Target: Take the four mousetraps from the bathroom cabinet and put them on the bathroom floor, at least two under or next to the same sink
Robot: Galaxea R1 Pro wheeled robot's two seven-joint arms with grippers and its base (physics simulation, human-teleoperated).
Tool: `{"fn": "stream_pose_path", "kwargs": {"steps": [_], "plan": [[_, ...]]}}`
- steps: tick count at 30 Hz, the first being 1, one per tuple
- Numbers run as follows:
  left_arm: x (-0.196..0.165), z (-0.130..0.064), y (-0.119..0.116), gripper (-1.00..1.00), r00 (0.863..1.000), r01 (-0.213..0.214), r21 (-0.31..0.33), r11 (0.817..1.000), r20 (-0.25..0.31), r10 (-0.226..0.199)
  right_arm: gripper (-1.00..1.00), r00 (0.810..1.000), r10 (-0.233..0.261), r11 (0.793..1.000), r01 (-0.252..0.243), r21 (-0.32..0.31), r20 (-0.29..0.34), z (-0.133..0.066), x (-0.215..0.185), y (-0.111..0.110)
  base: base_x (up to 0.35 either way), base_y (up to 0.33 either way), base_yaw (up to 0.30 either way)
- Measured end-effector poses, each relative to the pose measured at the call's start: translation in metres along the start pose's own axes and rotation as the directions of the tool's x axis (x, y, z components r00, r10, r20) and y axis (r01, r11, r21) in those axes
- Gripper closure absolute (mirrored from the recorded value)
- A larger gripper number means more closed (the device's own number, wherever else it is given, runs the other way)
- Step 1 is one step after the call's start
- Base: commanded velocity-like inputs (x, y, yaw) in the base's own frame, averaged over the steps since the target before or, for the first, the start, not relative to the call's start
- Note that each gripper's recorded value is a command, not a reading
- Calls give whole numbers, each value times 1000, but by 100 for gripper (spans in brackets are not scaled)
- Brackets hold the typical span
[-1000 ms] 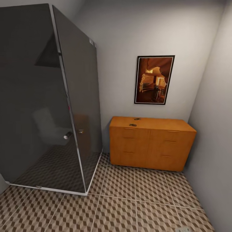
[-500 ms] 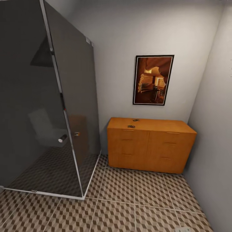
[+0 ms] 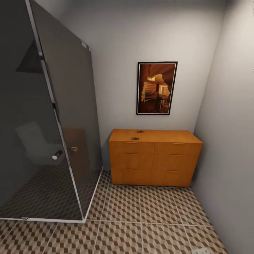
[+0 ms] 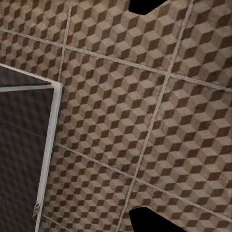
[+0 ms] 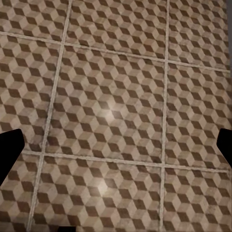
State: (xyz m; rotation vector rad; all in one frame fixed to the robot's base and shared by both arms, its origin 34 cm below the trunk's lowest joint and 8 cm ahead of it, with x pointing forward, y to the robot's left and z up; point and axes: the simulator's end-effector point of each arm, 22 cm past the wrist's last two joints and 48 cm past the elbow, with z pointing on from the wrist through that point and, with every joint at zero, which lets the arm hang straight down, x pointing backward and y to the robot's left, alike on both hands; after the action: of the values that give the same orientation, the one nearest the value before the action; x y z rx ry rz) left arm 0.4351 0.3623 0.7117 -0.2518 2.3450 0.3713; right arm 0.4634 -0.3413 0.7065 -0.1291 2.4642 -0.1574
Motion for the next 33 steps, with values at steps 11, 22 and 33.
{"fn": "stream_pose_path", "kwargs": {"steps": [11,22,33], "plan": [[0,0,0,-100,1000,0,0,1000,0,0,-100,1000,0,1000,0,0,1,0,0,0,0,0,-52],[-1,0,0,-100,1000,1,0,1000,2,-1,-100,1000,0,1000,0,0,3,-1,-1,0,156,-2,-87],[-1,0,0,-100,1000,1,0,1000,1,-1,-100,1000,0,1000,0,0,3,-1,-1,0,323,-96,-1]]}}
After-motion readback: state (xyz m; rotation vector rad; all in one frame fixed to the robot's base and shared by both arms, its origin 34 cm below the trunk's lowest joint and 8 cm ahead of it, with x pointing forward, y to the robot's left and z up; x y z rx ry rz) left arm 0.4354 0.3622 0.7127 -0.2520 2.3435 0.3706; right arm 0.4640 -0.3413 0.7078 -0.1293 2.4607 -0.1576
